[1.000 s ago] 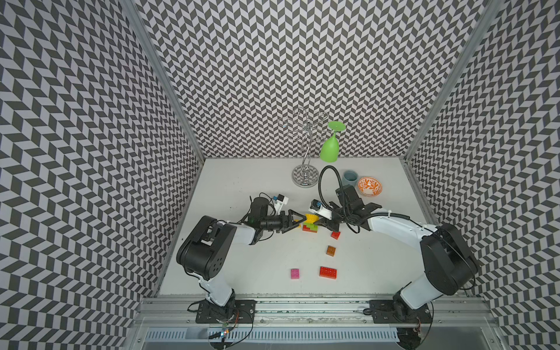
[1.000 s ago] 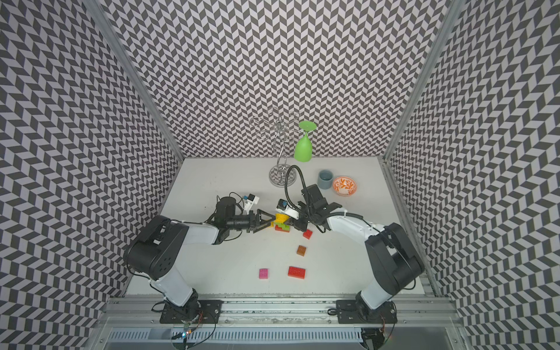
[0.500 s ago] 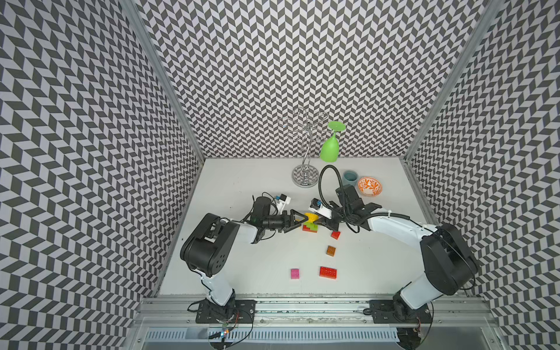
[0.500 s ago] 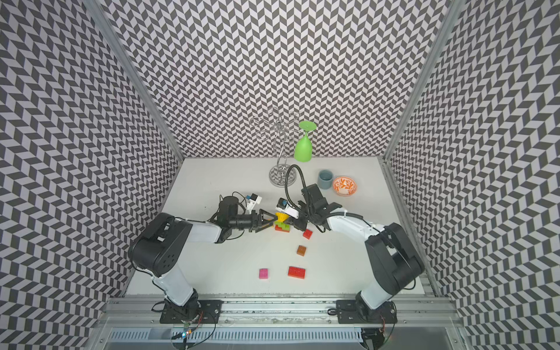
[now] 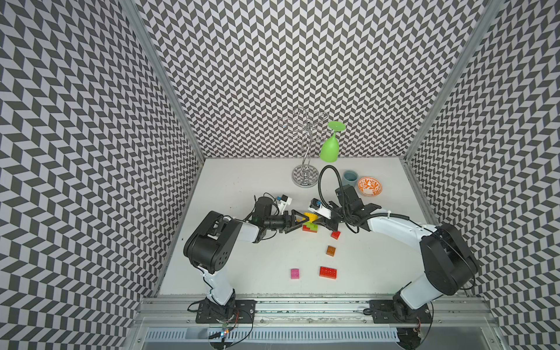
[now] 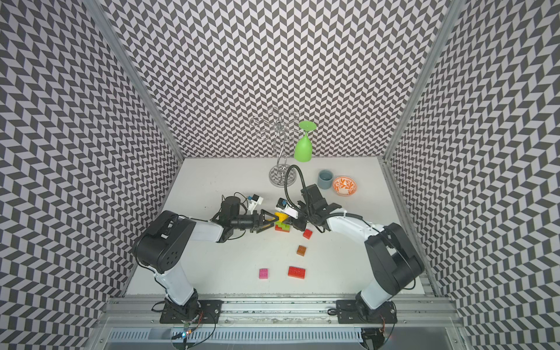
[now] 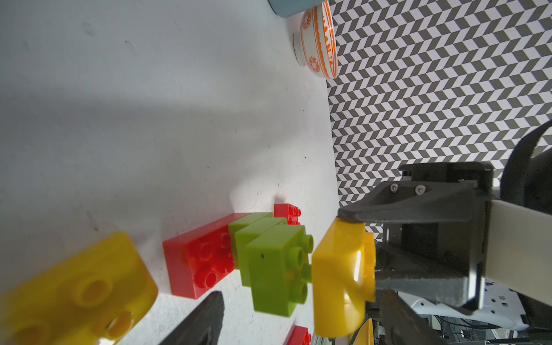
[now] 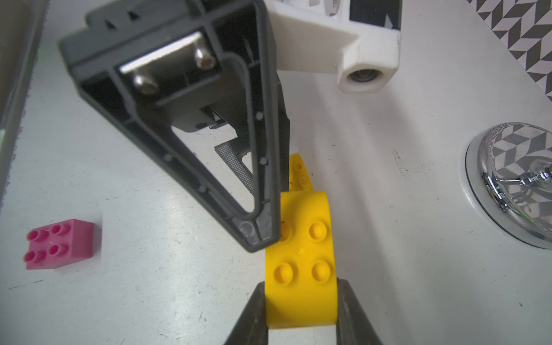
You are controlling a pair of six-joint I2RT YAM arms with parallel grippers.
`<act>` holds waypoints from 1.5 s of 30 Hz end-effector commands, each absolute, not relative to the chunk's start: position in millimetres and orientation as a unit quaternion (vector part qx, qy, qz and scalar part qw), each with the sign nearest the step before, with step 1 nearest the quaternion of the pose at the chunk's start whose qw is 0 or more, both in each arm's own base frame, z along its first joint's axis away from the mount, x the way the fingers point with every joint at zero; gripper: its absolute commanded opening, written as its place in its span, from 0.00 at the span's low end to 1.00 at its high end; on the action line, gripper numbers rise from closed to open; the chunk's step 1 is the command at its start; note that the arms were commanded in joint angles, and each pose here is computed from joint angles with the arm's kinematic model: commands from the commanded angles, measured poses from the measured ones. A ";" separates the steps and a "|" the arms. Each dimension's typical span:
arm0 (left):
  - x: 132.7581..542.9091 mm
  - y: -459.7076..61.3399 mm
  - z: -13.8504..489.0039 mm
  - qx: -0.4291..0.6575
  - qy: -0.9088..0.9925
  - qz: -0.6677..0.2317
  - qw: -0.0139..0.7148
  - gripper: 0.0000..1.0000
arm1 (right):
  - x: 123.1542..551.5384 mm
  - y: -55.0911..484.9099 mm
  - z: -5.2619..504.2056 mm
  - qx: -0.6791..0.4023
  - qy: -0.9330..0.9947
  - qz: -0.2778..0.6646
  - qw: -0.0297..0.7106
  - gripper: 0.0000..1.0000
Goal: Assemble the letter s with lego
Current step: Assemble the lego brick with the lego brick.
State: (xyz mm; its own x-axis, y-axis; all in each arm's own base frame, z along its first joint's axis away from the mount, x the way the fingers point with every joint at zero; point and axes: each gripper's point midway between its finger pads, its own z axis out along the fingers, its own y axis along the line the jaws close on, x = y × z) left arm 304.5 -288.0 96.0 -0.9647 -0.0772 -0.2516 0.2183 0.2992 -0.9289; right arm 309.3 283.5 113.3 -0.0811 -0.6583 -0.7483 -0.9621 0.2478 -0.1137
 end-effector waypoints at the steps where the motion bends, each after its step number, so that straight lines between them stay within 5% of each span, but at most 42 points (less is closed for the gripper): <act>1: 308.9 -295.6 106.6 0.065 0.784 -0.603 0.136 0.84 | 309.4 287.8 115.0 -0.577 0.696 0.213 0.370 0.13; 23: 307.9 -298.7 97.7 0.060 0.784 -0.606 0.121 0.66 | 310.9 284.7 108.0 -0.577 0.702 0.204 0.365 0.18; 45: 306.7 -298.6 99.1 0.061 0.783 -0.608 0.121 0.58 | 311.2 284.3 107.5 -0.581 0.701 0.200 0.361 0.19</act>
